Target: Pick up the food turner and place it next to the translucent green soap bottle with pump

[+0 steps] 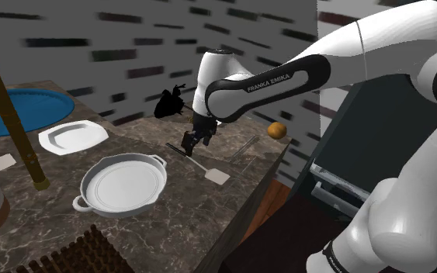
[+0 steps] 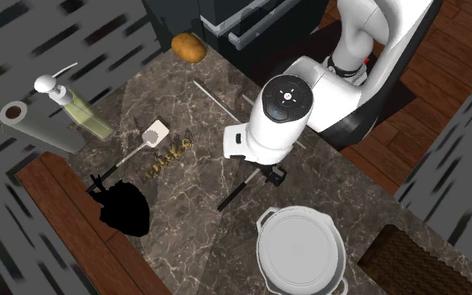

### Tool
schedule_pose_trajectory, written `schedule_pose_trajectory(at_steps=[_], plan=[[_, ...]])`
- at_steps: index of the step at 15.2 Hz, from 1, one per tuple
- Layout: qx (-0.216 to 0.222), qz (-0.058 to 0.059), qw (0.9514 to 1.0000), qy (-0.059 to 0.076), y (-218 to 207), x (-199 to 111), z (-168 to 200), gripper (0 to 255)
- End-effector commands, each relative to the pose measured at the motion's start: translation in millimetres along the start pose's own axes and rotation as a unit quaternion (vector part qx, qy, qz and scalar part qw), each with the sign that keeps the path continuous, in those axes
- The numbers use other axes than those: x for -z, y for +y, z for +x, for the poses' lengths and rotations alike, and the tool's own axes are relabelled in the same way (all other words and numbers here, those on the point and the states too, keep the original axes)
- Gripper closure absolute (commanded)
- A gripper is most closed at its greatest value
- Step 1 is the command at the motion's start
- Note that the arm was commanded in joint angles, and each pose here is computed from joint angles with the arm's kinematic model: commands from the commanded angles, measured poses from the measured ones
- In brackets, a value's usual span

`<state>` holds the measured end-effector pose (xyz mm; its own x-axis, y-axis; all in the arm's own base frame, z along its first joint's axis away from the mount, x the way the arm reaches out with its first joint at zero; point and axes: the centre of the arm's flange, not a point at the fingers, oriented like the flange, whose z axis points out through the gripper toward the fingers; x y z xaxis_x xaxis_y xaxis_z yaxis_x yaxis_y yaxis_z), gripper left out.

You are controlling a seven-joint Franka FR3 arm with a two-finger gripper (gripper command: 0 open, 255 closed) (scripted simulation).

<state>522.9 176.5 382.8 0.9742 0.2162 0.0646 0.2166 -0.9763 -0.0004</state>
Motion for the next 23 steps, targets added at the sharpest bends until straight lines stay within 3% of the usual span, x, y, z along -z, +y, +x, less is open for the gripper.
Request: schedule_pose_trajectory(at_steps=[1, 7, 15, 16, 23], plan=[[0.002, 0.000, 1.0000, 0.001, -3.5, -10.0, 3.5, 0], [0.002, 0.000, 1.0000, 0.001, -3.5, -44.7, 3.6, 0], [0.002, 0.000, 1.0000, 0.001, -3.5, -44.6, 3.6, 0], [0.002, 0.000, 1.0000, 0.001, -3.5, -44.6, 3.6, 255], [0.002, 0.000, 1.0000, 0.001, -3.5, -44.6, 3.6, 255]])
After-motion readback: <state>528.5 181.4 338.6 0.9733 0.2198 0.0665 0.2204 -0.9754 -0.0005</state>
